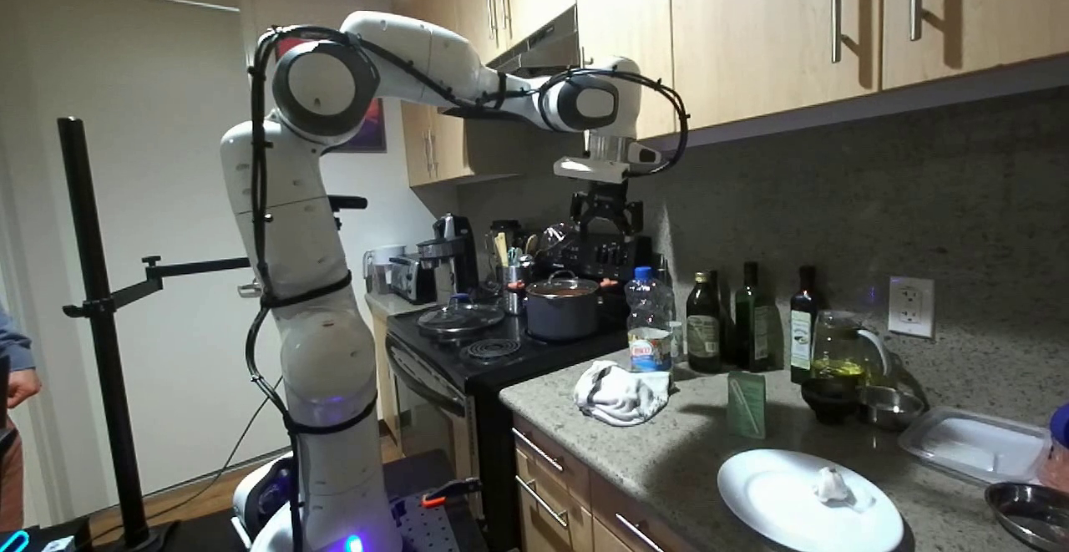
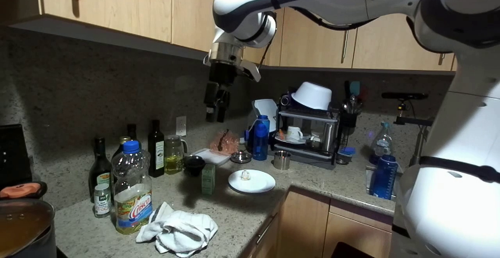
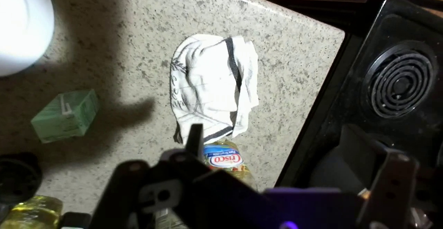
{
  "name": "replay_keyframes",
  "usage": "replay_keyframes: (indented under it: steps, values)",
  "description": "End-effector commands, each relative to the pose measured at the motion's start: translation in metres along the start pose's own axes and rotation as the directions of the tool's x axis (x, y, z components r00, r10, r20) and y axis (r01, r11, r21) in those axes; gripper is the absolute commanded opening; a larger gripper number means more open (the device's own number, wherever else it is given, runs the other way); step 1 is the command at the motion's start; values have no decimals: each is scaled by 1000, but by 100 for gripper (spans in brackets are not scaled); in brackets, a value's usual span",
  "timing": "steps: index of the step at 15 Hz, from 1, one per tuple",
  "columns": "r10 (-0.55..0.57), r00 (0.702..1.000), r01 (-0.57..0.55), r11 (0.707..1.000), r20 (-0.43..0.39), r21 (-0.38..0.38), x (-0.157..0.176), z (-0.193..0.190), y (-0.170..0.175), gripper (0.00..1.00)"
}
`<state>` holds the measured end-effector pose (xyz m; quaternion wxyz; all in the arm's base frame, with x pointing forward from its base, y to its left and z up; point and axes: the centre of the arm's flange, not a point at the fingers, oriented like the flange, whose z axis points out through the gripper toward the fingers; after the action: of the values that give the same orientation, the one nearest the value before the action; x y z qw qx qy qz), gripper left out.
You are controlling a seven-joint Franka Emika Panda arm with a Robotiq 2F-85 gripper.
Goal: Pick the container of cooking oil and put it on the plate
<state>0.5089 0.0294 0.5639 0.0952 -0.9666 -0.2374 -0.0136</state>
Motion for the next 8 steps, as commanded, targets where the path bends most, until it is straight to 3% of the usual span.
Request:
replay_keyframes:
  steps: [1, 6, 8]
  values:
    - [-154, 987, 153, 988, 46, 29, 39, 8, -10, 100]
    - [-365, 923, 363, 931, 125, 36, 68, 25, -33, 100]
    - [-387, 911, 390, 921, 142, 10, 67, 27, -32, 100]
